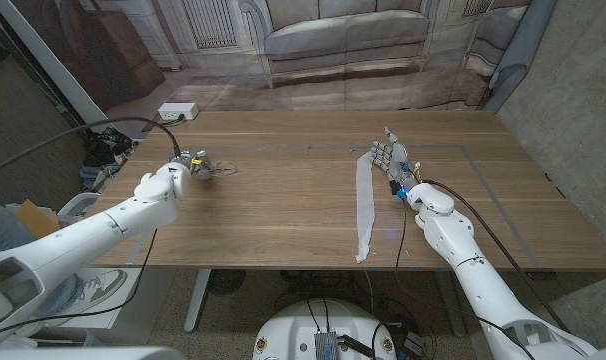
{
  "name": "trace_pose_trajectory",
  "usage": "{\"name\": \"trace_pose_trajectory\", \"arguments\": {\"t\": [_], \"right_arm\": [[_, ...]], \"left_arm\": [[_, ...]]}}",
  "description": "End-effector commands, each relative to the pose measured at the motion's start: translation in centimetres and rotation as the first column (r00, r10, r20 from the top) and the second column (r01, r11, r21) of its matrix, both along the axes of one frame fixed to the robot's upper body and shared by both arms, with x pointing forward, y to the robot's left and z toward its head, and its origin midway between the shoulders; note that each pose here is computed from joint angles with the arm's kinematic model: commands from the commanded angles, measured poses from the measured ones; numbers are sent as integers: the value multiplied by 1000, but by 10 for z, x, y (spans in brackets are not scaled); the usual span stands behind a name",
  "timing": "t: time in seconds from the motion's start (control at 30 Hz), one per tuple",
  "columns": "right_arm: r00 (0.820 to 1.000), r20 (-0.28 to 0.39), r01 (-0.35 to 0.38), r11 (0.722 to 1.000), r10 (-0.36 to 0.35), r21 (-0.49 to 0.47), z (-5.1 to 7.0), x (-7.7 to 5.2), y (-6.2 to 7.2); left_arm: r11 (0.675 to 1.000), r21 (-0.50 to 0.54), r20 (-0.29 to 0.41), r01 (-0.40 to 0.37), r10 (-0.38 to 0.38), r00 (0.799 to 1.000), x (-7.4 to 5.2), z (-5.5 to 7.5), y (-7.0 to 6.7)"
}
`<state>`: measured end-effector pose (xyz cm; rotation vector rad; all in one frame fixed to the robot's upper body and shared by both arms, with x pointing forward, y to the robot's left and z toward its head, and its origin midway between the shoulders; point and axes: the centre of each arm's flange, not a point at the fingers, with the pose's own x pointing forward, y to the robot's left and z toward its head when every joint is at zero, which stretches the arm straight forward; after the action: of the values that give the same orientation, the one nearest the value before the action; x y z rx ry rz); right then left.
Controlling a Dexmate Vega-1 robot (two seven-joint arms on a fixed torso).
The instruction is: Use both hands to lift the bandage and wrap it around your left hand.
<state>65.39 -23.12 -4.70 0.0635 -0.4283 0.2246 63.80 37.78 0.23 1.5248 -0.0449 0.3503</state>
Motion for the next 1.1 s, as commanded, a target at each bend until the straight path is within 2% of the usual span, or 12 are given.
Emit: {"name": "trace_pose_trajectory", "arguments": {"t": [0.03, 0.27, 0.53, 0.83, 1.1], "right_arm": [[1000, 1, -2, 1000, 2, -1, 2, 2, -1], [1000, 2, -2, 1000, 2, 2, 2, 3, -2], [1000, 16, 3, 1000, -3, 12, 2, 0, -3], [999, 38, 7, 1000, -7, 20, 3, -5, -3], [998, 66, 11, 1000, -11, 9, 6, -12, -3]], "left_arm": [[998, -56, 50, 20, -17, 999, 3, -6, -3], [998, -69, 127, 10, -1, 992, -2, 0, -4], [999, -35, 164, 18, -12, 986, -10, 13, -8], [999, -28, 222, 40, -33, 974, -26, 28, -10], [998, -4, 271, 60, -57, 961, -42, 34, -16]]}}
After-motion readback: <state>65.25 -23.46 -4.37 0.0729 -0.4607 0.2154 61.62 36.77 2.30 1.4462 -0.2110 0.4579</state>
